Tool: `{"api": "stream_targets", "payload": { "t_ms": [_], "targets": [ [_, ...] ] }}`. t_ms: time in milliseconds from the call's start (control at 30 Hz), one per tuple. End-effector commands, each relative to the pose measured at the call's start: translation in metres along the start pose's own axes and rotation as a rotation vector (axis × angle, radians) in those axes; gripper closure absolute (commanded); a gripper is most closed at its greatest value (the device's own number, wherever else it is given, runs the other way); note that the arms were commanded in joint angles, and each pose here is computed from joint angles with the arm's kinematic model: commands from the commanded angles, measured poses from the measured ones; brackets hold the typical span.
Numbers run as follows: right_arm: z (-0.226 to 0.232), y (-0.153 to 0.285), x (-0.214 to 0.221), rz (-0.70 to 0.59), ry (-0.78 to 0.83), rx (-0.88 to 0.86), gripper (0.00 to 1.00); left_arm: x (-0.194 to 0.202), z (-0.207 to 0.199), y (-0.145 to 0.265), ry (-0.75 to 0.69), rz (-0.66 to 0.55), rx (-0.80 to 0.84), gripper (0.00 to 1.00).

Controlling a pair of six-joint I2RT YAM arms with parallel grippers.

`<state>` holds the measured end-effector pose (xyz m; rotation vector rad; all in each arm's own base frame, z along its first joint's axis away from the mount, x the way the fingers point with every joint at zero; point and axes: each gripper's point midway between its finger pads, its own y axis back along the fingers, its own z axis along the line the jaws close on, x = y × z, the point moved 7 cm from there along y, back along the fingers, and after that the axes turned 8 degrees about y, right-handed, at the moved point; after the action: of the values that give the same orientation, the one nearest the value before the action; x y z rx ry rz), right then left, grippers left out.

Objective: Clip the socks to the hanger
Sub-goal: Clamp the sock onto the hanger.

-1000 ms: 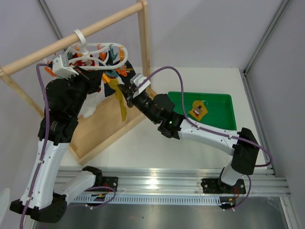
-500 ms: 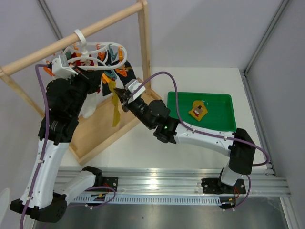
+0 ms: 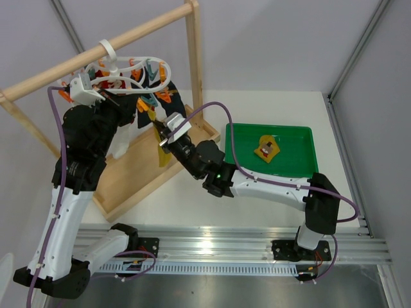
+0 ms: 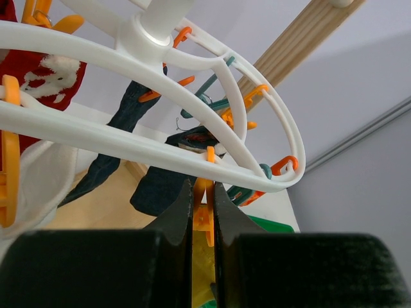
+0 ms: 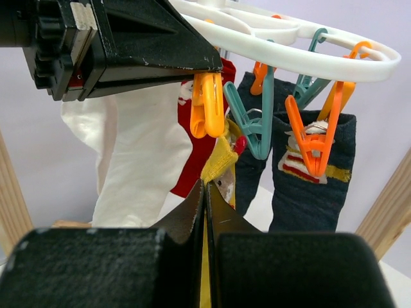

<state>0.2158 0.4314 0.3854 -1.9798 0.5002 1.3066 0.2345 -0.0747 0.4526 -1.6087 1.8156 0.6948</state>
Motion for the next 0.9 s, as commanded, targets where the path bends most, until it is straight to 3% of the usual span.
{"api": "stream_targets", "payload": {
  "t_ms": [0,867],
  "targets": [
    [-0.004,-0.004,-0.020,-0.070,-0.016,0.058,1.00,0.005,0.006,-0.002,0.015,0.014,-0.050,0.98],
    [0.003,-0.002,-0.020,-0.072,-0.008,0.058,1.00,0.005,0.005,-0.004,0.016,0.019,-0.049,0.97]
  ]
}}
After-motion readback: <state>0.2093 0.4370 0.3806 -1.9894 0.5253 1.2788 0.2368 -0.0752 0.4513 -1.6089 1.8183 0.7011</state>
